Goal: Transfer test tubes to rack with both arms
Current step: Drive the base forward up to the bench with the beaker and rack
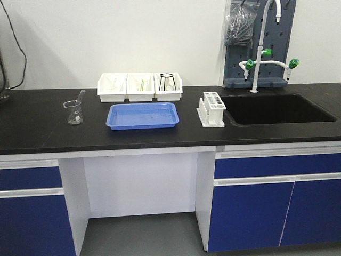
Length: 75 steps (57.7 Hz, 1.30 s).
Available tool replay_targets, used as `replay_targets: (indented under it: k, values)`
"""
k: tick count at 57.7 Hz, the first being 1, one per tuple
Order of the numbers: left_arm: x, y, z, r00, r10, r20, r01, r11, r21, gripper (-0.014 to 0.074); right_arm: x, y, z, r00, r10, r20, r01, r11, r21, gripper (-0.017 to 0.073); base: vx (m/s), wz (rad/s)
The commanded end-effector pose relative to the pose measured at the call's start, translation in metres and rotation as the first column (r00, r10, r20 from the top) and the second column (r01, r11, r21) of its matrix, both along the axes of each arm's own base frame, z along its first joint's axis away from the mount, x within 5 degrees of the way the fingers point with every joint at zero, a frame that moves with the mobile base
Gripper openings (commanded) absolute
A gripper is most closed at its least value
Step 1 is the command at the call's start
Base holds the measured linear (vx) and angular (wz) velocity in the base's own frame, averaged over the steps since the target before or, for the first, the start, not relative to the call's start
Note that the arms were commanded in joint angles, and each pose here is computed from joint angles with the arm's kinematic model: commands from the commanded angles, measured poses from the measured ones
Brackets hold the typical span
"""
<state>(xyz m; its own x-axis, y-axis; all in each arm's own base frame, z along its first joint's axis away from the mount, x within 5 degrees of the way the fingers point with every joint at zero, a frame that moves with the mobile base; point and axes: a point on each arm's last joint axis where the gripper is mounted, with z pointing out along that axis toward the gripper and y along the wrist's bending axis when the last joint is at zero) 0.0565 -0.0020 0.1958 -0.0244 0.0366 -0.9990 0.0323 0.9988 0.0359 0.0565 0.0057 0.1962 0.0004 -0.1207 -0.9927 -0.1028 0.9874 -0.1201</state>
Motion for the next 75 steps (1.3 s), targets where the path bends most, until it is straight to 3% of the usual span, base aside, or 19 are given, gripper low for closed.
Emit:
replay_targets:
  k: [1,75]
  values:
    - [-0.0023,0.0004,0.0164,0.994,0.003,0.113,-0.001,1.0,-0.017,-0.0001,-0.0004,0.0003,0.0033,0.997,0.004,0.077,-0.003,1.0,-0.002,-0.0009,0.25,-0.09]
    - [-0.0023,0.0004,0.0164,0.994,0.003,0.113,-0.001,1.0,-0.017,-0.0001,-0.0004,0.0003,0.0033,0.997,0.004,0.077,-0.003,1.0,-0.002,-0.0009,0.4,0.04]
